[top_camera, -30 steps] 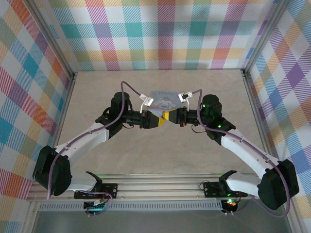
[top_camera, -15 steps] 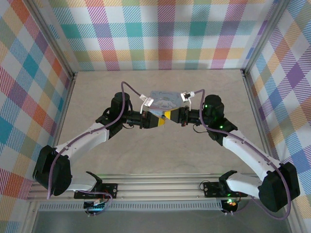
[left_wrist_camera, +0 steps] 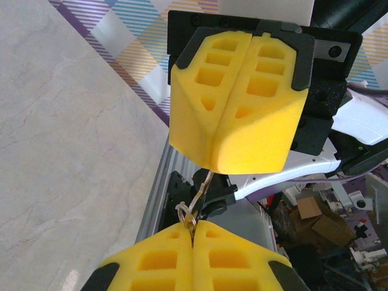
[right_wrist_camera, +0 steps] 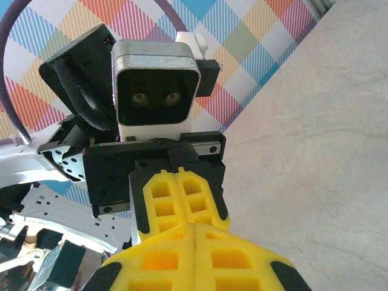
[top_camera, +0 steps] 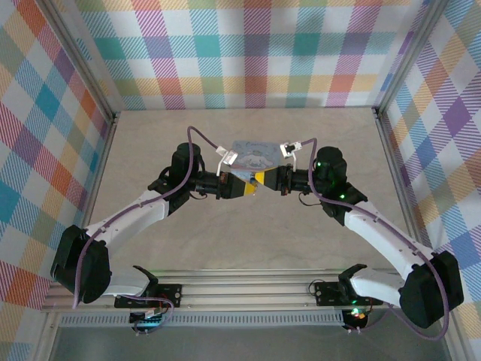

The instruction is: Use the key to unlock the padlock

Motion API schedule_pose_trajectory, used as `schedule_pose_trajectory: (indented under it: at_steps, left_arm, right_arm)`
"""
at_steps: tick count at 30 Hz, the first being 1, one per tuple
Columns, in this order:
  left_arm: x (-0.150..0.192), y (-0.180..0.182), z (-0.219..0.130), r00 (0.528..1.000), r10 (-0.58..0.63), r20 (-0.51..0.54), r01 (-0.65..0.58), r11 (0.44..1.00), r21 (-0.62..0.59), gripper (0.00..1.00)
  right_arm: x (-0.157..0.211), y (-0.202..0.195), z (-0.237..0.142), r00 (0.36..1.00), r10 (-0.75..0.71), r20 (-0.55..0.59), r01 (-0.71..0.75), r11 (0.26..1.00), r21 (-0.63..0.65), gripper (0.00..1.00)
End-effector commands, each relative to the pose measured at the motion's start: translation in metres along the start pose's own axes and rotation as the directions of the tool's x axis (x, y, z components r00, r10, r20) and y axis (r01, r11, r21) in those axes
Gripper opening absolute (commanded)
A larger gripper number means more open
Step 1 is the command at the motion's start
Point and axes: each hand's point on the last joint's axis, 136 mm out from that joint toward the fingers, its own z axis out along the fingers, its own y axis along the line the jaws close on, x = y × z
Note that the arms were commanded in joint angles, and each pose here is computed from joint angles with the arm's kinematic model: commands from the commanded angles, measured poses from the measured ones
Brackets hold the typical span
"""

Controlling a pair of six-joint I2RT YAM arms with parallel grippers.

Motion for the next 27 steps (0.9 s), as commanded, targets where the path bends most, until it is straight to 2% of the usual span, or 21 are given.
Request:
schedule_pose_trajectory:
  at_steps: [1,9,12,14,27]
  left_arm:
    - [-0.003,0.004,0.0,1.0,0.006,0.018,-0.006,1.0,-0.006,0.0]
    - [-0.003,0.012,0.0,1.0,-0.02,0.018,0.021,1.0,-0.022,0.01]
    - [-0.004,0.013,0.0,0.999,-0.027,0.028,0.027,0.999,-0.023,0.2]
    - [-0.006,0.013,-0.001,0.999,-0.026,0.034,0.027,0.999,-0.023,0.24]
    - [-0.013,0.007,-0.008,0.998,-0.021,0.067,0.021,1.0,0.006,0.22]
  right_arm:
    - [0.002,0.004,0.0,1.0,-0.013,-0.014,0.013,1.0,-0.029,0.0]
    - [0.005,0.0,0.002,1.0,-0.002,-0.025,0.001,1.0,-0.024,0.0]
    - [0.004,0.001,0.003,1.0,-0.004,-0.025,0.004,1.0,-0.031,0.0]
    - [0.004,0.001,0.003,1.0,-0.004,-0.026,0.004,1.0,-0.029,0.0]
    - [0.005,-0.001,0.005,0.999,-0.003,-0.035,0.001,0.999,-0.037,0.0]
